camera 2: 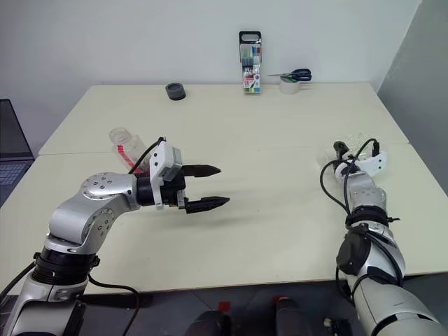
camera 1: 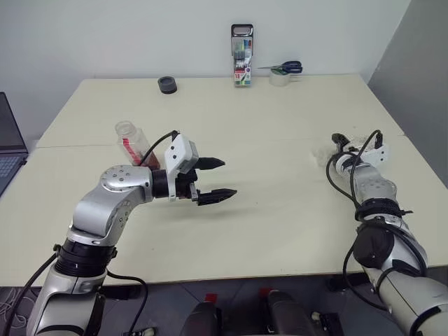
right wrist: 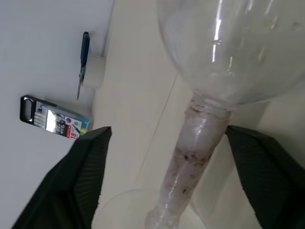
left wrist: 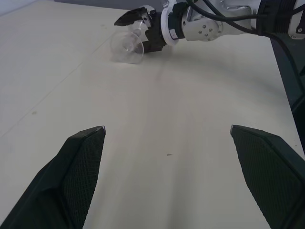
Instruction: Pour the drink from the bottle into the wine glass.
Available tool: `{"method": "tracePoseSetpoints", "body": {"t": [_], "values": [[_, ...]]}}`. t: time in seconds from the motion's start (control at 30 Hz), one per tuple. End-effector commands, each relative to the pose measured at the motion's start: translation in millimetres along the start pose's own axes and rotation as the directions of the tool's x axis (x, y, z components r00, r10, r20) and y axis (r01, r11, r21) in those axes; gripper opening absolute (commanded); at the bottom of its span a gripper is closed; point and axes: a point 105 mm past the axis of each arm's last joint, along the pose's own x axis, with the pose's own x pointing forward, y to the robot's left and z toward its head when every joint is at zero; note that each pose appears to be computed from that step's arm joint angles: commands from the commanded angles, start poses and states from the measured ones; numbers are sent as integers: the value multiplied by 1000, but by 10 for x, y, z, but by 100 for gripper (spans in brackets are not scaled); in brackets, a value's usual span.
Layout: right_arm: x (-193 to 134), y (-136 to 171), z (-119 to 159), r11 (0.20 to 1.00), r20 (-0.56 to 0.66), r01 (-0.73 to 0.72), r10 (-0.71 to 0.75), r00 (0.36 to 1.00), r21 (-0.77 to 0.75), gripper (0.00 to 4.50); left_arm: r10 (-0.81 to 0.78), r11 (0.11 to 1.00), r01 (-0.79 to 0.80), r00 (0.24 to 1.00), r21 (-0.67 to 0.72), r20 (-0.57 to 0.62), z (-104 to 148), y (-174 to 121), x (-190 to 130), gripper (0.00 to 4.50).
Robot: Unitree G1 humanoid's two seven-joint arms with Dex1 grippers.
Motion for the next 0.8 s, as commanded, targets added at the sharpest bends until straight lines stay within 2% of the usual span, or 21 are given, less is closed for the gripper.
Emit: {"method": "tracePoseSetpoints", "body": {"t": [0.03, 0.23, 0.3, 0.4, 0.5, 0.57, 0.6, 0.67, 0.8], "values": [[-11, -163, -13, 997, -2, 61, -62, 998, -40, 282, -21, 999, 20, 1000, 43, 21, 95, -52, 1, 450], [-30, -293, 67, 979, 48, 146, -141, 989, -144, 65, -16, 999, 15, 1000, 42, 19, 74, -45, 1, 450], [-38, -307, 94, 944, 72, 168, -154, 986, -284, 34, -12, 999, 11, 1000, 35, 20, 67, -51, -1, 450], [-38, -157, 95, 864, 108, 130, -88, 990, -486, 26, 9, 1000, -9, 1000, 24, 21, 47, -55, -30, 450], [-75, 59, 20, 690, 121, 58, 43, 992, -722, 26, 20, 1000, -20, 1000, 13, 13, 8, -99, -83, 450], [-163, 140, -154, 456, 83, 5, 152, 985, -890, 26, 29, 1000, -29, 1000, 2, 9, -11, -134, -114, 450], [-212, 143, -246, 367, 56, -16, 184, 981, -930, 26, 33, 999, -33, 999, -1, 8, -14, -145, -125, 450], [-296, 59, -395, 266, 8, -45, 196, 981, -963, 26, 46, 999, -46, 999, -6, 11, -8, -150, -136, 450], [-430, -175, -538, 120, -37, -56, 157, 987, -991, 26, 76, 997, -76, 997, -22, 18, -7, -141, -152, 450]]}}
